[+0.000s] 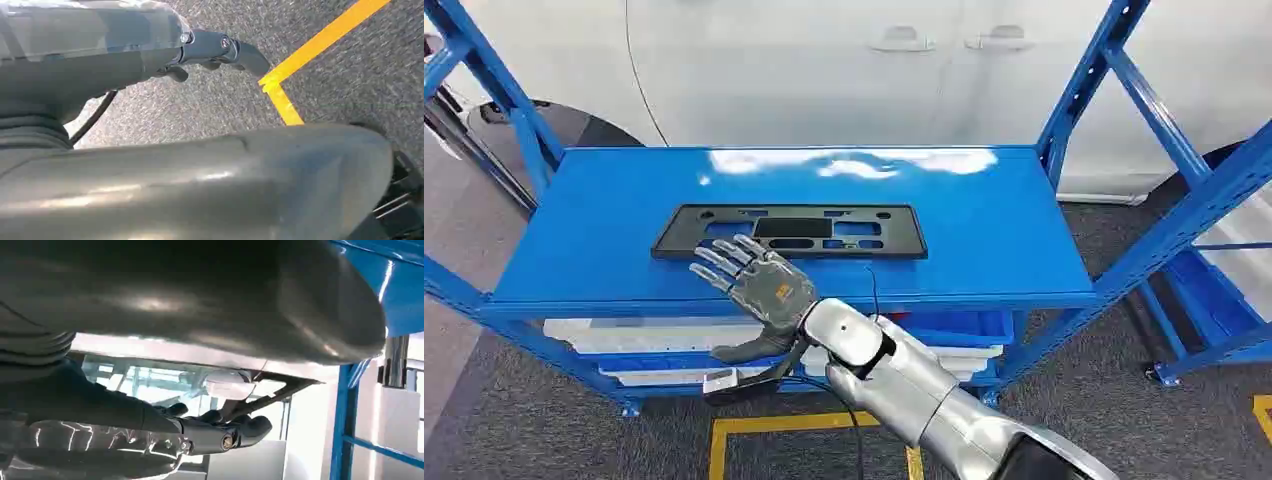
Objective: Take the parts from the cabinet and place them on the table.
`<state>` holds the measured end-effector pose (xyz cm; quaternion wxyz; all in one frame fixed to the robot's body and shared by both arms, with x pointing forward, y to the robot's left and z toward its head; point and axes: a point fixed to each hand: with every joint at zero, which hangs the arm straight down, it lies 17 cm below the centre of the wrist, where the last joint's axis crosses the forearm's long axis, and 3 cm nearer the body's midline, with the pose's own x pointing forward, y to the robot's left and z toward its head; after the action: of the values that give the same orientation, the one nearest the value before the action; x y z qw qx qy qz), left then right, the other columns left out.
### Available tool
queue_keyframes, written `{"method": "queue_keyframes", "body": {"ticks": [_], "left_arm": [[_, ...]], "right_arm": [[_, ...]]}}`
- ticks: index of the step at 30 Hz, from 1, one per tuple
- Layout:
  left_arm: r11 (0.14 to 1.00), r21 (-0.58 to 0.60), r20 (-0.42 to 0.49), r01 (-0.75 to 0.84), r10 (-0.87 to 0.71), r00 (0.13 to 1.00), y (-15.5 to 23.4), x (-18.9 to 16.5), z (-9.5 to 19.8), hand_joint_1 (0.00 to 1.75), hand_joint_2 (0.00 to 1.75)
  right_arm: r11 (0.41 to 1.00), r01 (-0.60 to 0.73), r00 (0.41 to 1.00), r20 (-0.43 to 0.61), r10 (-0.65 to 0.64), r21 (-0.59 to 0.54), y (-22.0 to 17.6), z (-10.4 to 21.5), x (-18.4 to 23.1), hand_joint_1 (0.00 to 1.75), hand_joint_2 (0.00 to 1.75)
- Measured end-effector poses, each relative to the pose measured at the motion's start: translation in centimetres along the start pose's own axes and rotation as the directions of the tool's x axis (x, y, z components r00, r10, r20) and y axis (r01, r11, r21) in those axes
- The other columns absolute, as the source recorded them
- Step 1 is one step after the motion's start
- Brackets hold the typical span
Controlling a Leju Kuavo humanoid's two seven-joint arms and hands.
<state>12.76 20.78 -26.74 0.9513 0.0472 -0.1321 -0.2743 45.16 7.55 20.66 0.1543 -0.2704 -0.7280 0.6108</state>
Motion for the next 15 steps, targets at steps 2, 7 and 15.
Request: {"method": "queue_keyframes", "body": {"ticks": [2, 7, 15], "left_arm": [[1.0, 0.0, -0.002, 0.0, 0.0, 1.0, -0.06, -0.12, 0.01, 0.0, 0.0], [1.0, -0.001, 0.001, 0.0, 0.0, 1.0, -0.11, 0.02, 0.02, 0.0, 0.0], [1.0, 0.0, 0.007, 0.009, -0.009, 1.0, 0.02, 0.27, 0.0, 0.0, 0.0]], "right_arm": [[1.0, 0.002, 1.0, -0.001, -0.002, 0.005, 0.27, 0.16, 0.04, 0.0, 0.0], [1.0, -0.003, 1.0, -0.001, 0.003, 0.002, 0.1, 0.09, -0.05, 0.0, 0.0], [1.0, -0.02, 1.0, -0.013, 0.02, -0.003, -0.23, -0.08, -0.5, 0.0, 0.0]]}}
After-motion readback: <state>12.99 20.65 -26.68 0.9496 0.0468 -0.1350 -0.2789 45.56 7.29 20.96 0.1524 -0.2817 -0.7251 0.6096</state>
